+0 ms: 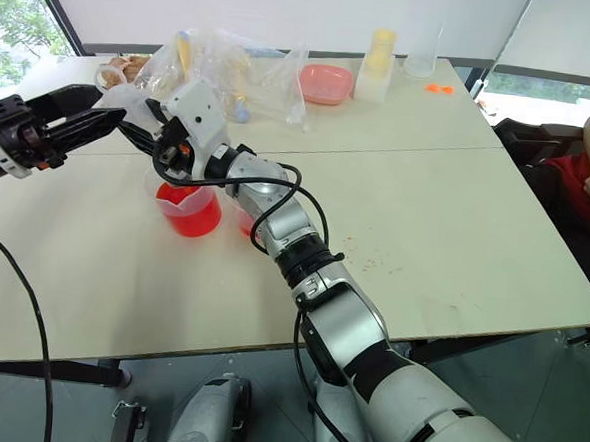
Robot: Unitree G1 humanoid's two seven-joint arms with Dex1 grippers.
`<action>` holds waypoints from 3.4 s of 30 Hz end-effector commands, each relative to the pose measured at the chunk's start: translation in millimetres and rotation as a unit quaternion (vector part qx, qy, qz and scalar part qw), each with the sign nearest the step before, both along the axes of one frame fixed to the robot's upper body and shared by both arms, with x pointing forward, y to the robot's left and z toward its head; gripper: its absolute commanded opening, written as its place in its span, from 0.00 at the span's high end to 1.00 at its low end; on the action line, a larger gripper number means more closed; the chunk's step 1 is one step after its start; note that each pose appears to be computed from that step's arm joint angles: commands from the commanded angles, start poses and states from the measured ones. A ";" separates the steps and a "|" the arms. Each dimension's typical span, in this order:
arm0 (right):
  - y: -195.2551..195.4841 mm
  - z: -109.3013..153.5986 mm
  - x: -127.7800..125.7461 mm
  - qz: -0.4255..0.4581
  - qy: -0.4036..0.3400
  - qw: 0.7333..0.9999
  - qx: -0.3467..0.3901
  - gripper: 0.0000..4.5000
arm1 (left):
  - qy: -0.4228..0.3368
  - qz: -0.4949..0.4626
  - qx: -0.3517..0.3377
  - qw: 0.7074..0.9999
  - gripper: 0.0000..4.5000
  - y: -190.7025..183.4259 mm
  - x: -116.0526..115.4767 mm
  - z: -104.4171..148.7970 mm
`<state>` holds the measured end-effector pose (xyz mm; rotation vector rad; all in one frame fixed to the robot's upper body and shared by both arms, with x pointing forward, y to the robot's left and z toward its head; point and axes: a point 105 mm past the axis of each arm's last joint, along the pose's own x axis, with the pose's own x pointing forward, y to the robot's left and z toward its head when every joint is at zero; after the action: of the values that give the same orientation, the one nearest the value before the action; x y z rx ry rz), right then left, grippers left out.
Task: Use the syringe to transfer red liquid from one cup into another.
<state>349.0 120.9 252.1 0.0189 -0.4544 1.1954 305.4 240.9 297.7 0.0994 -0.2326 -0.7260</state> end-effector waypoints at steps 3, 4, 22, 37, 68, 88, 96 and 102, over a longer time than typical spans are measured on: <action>32.1 -5.1 -36.6 0.060 0.044 0.995 0.061 0.68 | -0.049 0.023 -0.008 0.998 0.35 9.7 -5.8 23.9; 32.0 -5.9 -36.4 0.059 0.045 0.995 0.060 0.68 | -0.050 0.023 -0.008 0.998 0.35 9.9 -5.9 24.2; 32.5 -9.9 -38.5 0.051 0.045 0.996 0.061 0.68 | -0.059 0.072 0.068 0.993 0.35 12.5 18.9 12.9; 53.6 -16.6 -73.4 0.095 0.013 0.994 0.041 0.68 | -0.080 0.043 0.124 0.988 0.82 -15.4 29.7 11.1; 68.7 -34.8 -95.7 0.130 0.020 0.991 0.019 0.68 | -0.165 0.077 0.090 0.979 0.82 -2.9 30.5 66.9; 5.0 86.9 -45.2 0.018 -0.032 0.985 0.171 0.68 | -0.011 0.039 0.029 0.999 0.03 33.1 -9.8 0.3; -44.2 107.7 -20.3 -0.055 -0.010 0.973 0.223 0.68 | -0.012 0.020 -0.005 1.000 0.03 18.5 -5.5 -7.6; -80.5 93.9 -21.5 -0.094 0.009 0.972 0.216 0.68 | -0.017 -0.031 -0.009 0.999 0.03 -14.8 4.9 -6.2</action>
<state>334.5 49.7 342.4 0.3342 -0.6655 0.9028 312.3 235.8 281.1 0.0564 -0.2368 -0.7557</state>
